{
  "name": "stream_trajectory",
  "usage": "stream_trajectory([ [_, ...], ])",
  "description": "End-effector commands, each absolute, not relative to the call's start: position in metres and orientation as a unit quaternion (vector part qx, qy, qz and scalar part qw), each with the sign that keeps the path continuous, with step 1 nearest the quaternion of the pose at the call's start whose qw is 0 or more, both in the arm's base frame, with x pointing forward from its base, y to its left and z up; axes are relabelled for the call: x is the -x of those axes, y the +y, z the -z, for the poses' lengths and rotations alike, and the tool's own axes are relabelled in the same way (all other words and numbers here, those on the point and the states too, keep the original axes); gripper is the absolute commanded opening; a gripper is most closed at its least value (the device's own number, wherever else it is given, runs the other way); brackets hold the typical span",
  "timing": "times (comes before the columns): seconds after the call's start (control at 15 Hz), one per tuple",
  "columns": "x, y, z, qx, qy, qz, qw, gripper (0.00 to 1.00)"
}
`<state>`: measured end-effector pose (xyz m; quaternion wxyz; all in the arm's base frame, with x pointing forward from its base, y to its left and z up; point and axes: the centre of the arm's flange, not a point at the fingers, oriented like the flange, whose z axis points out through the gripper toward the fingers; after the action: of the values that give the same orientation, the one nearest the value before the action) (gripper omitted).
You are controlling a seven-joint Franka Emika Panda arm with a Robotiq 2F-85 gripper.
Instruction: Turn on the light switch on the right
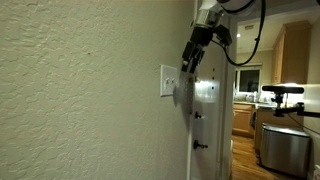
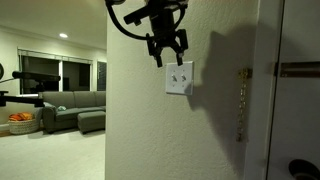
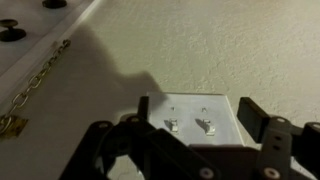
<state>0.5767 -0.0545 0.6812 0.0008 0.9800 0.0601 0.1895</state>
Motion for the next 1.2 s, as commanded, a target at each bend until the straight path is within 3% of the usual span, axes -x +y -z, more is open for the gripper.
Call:
stream_trajectory([
  [0.0,-0.551,-0.054,-0.654,-0.988,0.04,-0.146,-0.015,1.0],
  [1.13,-0.484,-0.051,-0.534,-0.997,-0.057,-0.033,-0.033,1.0],
])
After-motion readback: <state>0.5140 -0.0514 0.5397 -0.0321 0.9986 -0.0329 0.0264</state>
